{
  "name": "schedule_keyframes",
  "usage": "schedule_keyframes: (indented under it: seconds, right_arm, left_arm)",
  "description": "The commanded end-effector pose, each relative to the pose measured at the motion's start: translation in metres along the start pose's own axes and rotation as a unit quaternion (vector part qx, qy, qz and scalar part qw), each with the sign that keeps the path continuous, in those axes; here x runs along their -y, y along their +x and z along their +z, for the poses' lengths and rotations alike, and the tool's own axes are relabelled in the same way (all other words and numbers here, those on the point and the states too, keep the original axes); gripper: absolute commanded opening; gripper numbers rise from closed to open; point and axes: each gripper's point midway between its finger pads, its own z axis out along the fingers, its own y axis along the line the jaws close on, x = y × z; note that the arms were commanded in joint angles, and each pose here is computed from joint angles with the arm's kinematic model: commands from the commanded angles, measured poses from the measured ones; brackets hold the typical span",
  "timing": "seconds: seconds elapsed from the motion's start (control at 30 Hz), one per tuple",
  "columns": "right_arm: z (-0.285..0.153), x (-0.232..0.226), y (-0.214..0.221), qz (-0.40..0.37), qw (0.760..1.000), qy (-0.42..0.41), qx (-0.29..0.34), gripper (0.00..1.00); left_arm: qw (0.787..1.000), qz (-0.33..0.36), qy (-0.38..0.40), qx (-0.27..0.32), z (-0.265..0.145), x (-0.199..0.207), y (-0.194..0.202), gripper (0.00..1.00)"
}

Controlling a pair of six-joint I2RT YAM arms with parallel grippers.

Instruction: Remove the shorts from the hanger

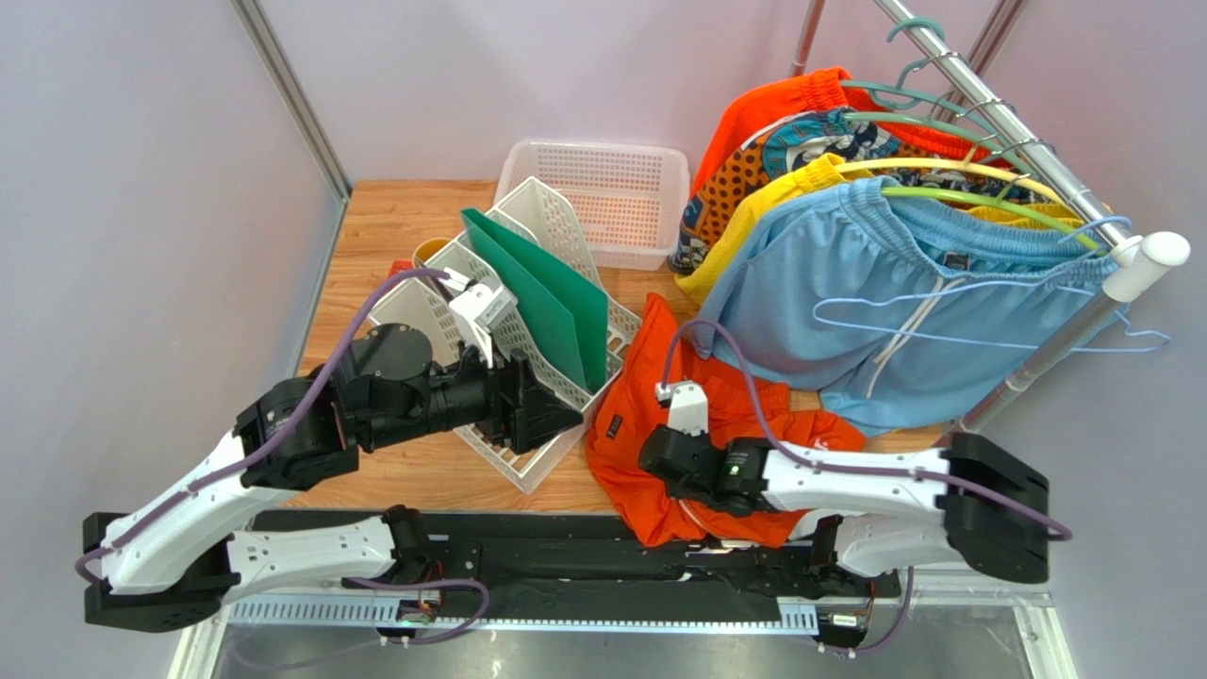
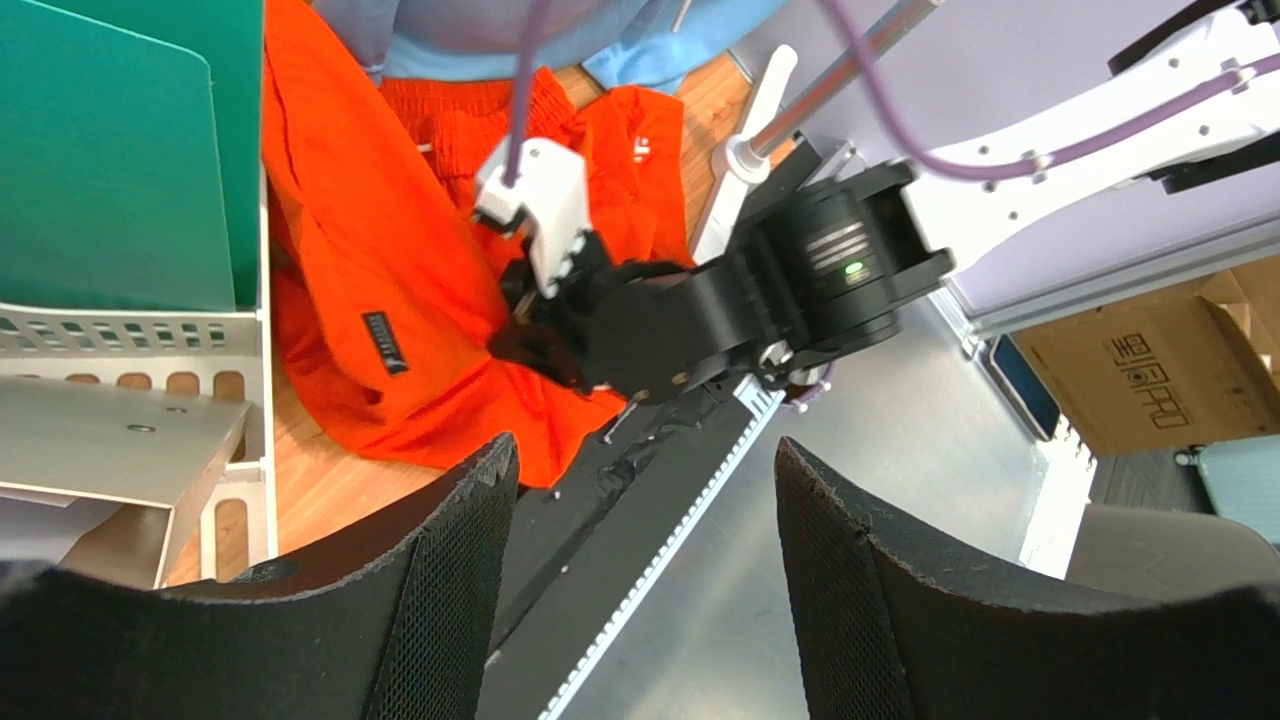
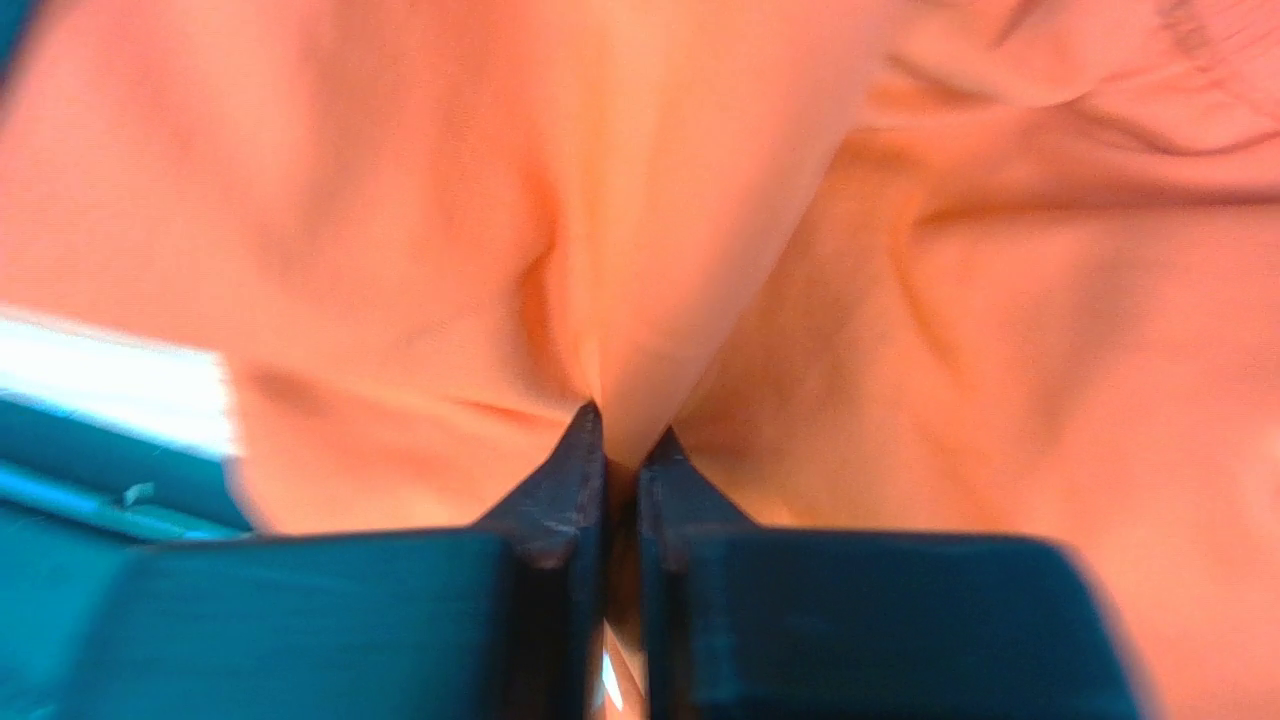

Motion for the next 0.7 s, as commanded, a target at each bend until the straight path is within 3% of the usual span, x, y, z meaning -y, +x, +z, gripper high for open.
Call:
schedule_keyframes:
  seconds: [0.0,0.2,0.4,0.57,0.67]
  right_arm:
    - [-0.044,-0.002,-0.044,0.037,0.997,-0.021,0.057,0.0]
    - [-0.122,-0.007,-0.111,0.071,0.985,-0.084,0.136,0.0]
    - [-0.192,-0.012,-0.162,0.086,0.967,-0.146,0.189,0.0]
    - [-0.237,-0.012,-0.197,0.101,0.953,-0.174,0.228,0.0]
    - [-0.259,-0.012,-0.214,0.111,0.946,-0.184,0.242,0.0]
  left_arm:
    - [0.999,-0.002,0.022,0.026,-0.004,0.012,-0.015,0.69]
    - [0.998,-0.001,0.035,0.047,0.0,0.018,-0.03,0.72]
    - [0.992,0.048,0.088,0.082,0.002,0.047,-0.06,0.72]
    - [0.983,0.098,0.118,0.096,0.012,0.063,-0.074,0.8]
    - [0.98,0.125,0.122,0.092,0.025,0.068,-0.079,0.91]
